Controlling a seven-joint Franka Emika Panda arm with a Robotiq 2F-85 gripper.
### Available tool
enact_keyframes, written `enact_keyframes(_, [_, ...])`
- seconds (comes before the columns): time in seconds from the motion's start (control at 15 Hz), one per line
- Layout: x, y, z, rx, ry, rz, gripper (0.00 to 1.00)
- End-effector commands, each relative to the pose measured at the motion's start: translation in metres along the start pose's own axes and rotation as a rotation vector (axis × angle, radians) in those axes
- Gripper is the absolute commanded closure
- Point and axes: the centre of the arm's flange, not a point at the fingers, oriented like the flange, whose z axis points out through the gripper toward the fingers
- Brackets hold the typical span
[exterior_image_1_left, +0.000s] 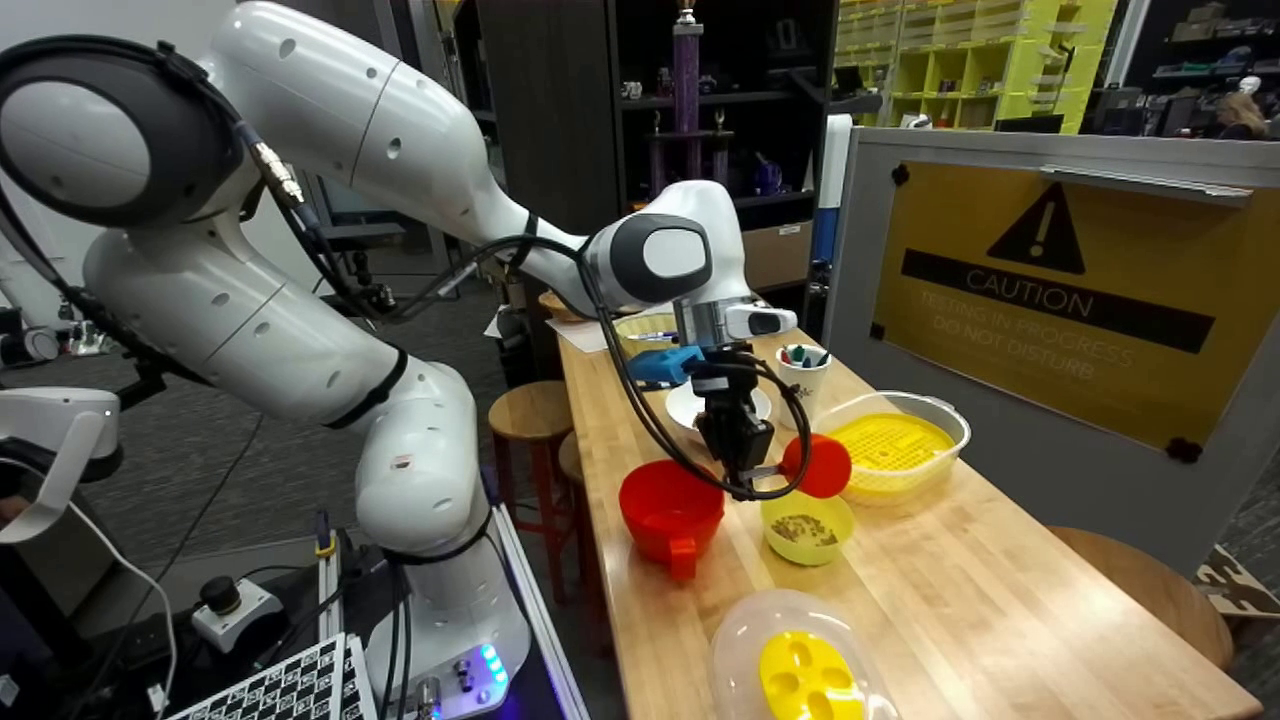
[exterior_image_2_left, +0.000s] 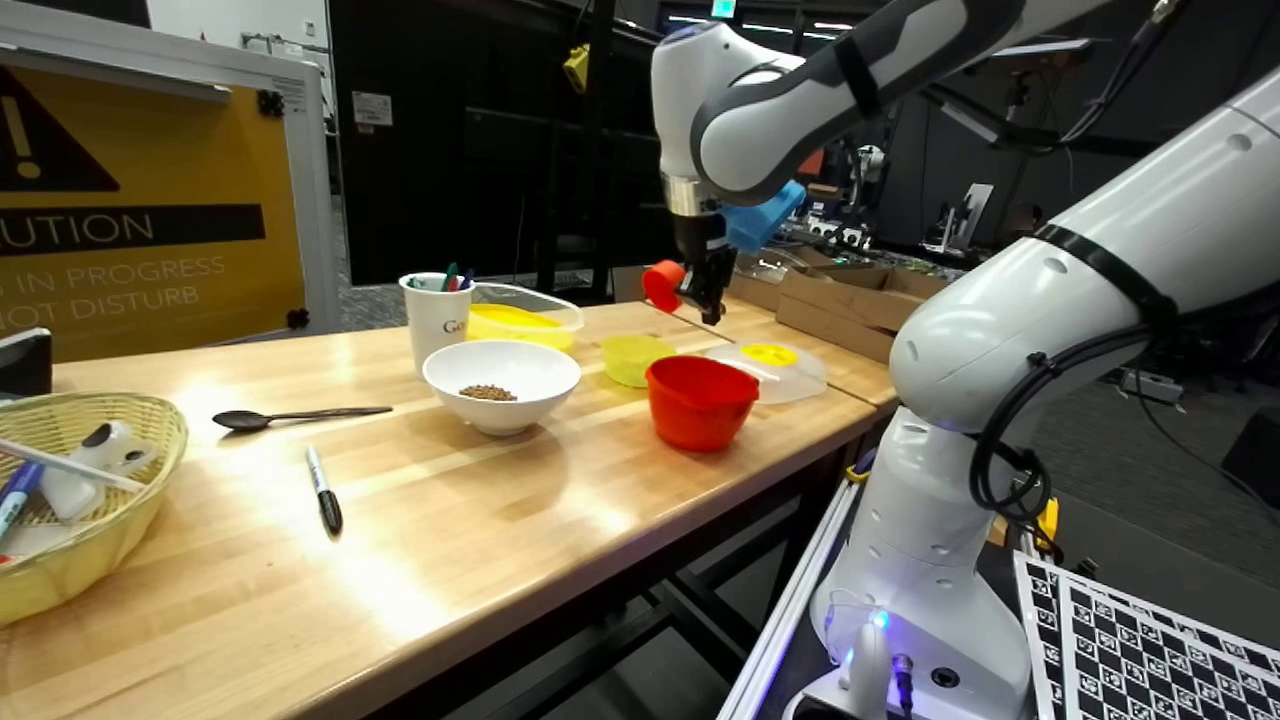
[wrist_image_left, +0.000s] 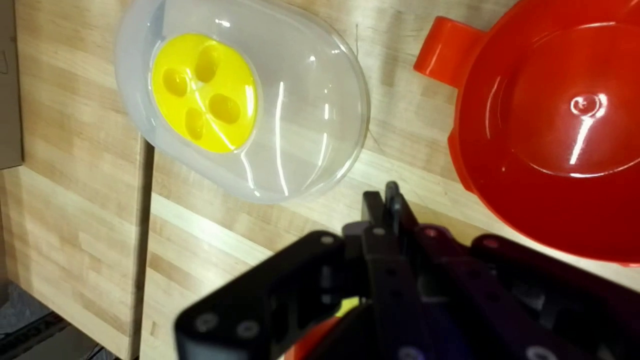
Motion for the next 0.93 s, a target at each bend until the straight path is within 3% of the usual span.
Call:
enact_keyframes(0.0, [-0.015,-0.008,-0.004,-0.059,0.046,0.002,0.99])
enact_keyframes(0.47, [-0.014,-0.014,-0.011,-0.152,0.103,0.011,0.99])
enact_keyframes(0.87, [-0.005,-0.01,-0.015,0.021,0.045,-0.033,0.99])
